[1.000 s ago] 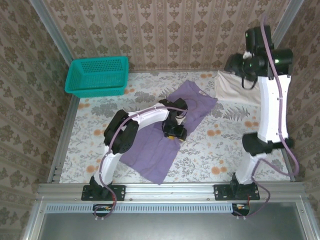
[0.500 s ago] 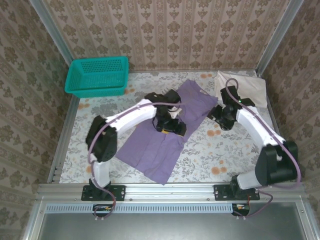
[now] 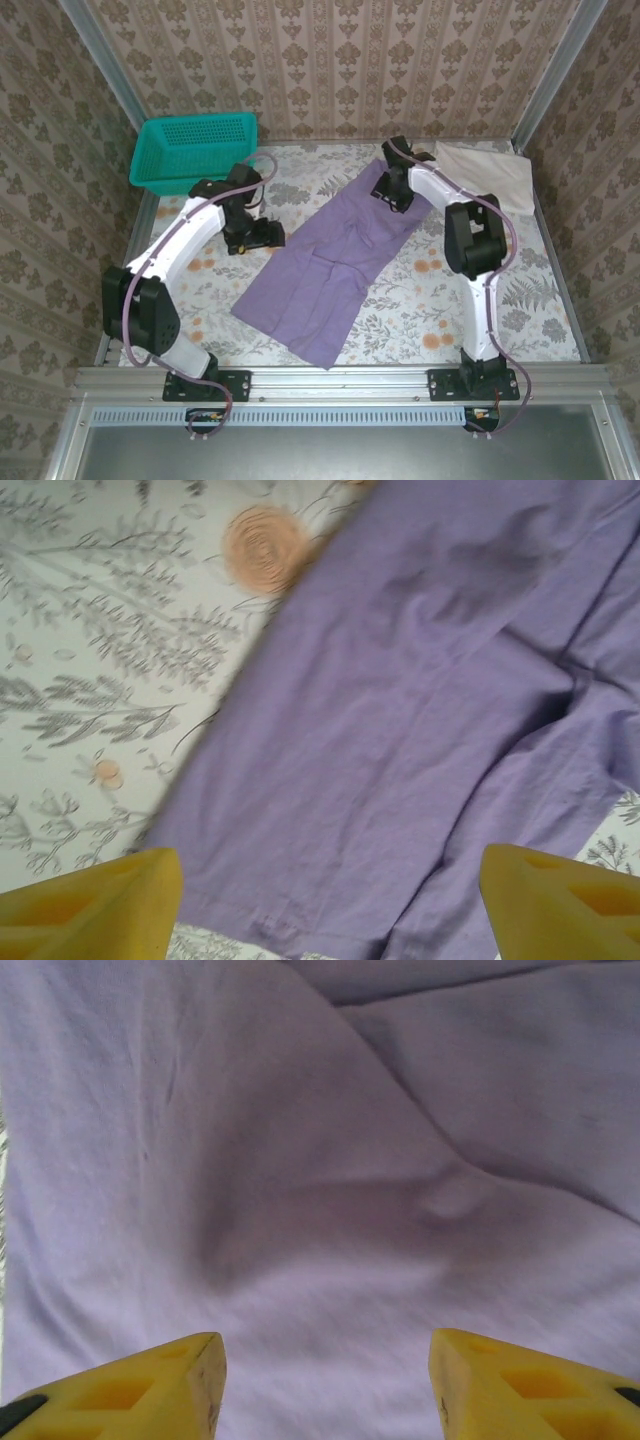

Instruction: Fold and stack the t-shirts

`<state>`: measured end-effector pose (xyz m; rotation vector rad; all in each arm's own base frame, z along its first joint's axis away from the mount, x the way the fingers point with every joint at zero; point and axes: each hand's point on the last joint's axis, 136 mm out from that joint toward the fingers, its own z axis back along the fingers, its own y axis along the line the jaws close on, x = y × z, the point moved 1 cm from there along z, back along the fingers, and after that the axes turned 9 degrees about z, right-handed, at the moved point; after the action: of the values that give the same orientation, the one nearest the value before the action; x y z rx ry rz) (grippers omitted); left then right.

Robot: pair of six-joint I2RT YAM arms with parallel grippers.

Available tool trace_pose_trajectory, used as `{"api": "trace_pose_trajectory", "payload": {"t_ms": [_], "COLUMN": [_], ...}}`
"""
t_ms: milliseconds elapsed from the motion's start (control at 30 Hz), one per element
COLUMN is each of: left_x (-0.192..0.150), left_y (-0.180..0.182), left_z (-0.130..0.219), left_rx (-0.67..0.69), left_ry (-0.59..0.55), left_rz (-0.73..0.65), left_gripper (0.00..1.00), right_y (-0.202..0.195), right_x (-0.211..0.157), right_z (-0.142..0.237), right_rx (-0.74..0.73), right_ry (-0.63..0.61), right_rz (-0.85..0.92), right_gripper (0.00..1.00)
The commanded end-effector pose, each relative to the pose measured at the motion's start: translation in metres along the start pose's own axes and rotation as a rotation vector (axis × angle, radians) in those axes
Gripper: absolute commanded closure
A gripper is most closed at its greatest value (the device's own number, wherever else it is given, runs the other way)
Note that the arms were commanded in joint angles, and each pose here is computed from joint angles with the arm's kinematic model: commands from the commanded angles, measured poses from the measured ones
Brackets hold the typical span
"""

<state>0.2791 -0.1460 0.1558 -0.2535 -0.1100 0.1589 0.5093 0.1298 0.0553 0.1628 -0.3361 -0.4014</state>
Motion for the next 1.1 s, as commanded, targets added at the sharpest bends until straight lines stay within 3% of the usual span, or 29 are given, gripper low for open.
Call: {"api": "trace_pose_trajectory", "payload": {"t_ms": [0, 100, 367, 533, 633, 833, 900, 967, 1067], "left_x": [-0.01, -0.015, -0.02, -0.022, -0.025, -0.035, -0.039, -0.041, -0.046], "left_y": [0.023, 0.037, 0.062, 0.067, 0.07, 0.079, 0.08, 0.078, 0.071], "left_z": [0.002, -0.003, -0.008, -0.02, -0.031, -0.061, -0.069, -0.077, -0.089], "left_rx": [0.039, 0.041, 0.034, 0.027, 0.034, 0.053, 0.048, 0.024, -0.017], "left_ry": [0.011, 0.023, 0.049, 0.082, 0.114, 0.186, 0.213, 0.234, 0.258], "left_rz": [0.067, 0.1, 0.171, 0.184, 0.189, 0.211, 0.23, 0.239, 0.247], "left_gripper": [0.21, 0.21, 0.21, 0.21, 0.21, 0.21, 0.23, 0.28, 0.35], "right_y": [-0.003, 0.018, 0.107, 0.14, 0.153, 0.168, 0.16, 0.147, 0.12], "right_x": [-0.015, -0.019, -0.009, 0.002, 0.014, 0.063, 0.077, 0.086, 0.092], "right_z": [-0.023, -0.044, -0.077, -0.068, -0.03, 0.102, 0.147, 0.184, 0.237], "right_rx": [-0.115, -0.101, 0.1, 0.255, 0.284, 0.35, 0.387, 0.39, 0.346], "right_ry": [0.067, 0.084, 0.052, -0.007, -0.063, -0.301, -0.349, -0.389, -0.453], "right_rz": [0.027, 0.047, 0.183, 0.23, 0.308, 0.397, 0.372, 0.361, 0.367], "right_gripper": [0.42, 0.42, 0.42, 0.39, 0.37, 0.31, 0.29, 0.14, 0.14]}}
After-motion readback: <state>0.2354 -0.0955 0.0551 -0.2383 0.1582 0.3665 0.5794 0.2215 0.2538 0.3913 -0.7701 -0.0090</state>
